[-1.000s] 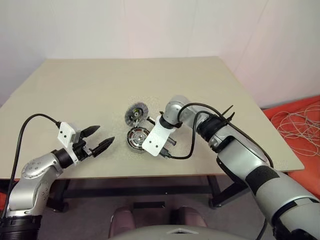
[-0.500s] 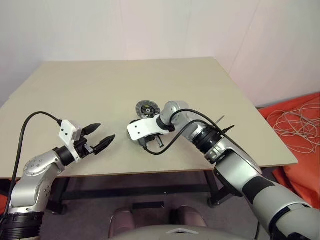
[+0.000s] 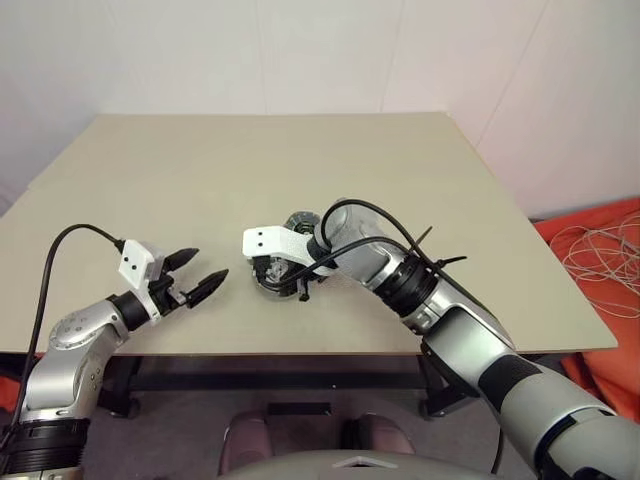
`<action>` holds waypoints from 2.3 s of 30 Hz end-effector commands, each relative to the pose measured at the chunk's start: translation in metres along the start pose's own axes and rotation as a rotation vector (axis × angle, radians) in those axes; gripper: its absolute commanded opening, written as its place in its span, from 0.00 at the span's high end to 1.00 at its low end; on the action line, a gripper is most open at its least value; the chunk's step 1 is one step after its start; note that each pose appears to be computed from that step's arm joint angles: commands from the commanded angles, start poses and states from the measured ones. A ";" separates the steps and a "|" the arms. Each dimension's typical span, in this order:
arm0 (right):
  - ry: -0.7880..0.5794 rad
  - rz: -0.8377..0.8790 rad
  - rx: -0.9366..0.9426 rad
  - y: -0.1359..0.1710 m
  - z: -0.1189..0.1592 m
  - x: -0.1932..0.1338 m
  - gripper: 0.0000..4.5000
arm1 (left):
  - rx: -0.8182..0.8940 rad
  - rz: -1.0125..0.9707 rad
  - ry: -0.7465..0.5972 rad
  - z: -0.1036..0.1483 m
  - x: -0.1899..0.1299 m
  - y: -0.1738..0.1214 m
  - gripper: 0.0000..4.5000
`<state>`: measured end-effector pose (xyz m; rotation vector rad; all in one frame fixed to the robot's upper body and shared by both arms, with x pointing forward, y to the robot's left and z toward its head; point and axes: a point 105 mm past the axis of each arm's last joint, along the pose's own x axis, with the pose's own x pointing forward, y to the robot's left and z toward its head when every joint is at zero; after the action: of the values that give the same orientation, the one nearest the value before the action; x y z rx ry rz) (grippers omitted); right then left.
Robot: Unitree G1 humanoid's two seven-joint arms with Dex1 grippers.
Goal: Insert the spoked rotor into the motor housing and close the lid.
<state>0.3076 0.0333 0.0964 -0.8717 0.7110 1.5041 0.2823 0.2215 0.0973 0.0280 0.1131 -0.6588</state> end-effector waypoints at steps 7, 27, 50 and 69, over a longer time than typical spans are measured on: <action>-0.013 -0.043 -0.063 -0.003 0.011 -0.015 0.64 | 0.035 -0.004 -0.032 0.009 0.000 -0.003 0.00; -0.008 -0.050 -0.576 0.007 0.011 -0.053 0.00 | 0.033 -0.025 -0.021 0.010 0.004 -0.001 0.00; 0.127 0.009 -0.858 -0.014 -0.020 -0.015 0.00 | -0.009 -0.039 -0.043 0.007 -0.006 -0.007 0.00; 0.148 0.003 -0.812 -0.017 -0.023 -0.001 0.97 | -0.005 -0.034 -0.041 0.001 -0.011 -0.002 0.00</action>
<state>0.3246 0.0155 0.0857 -1.5967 0.1597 1.7848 0.2689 0.2248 0.0869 -0.0228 0.1270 -0.6903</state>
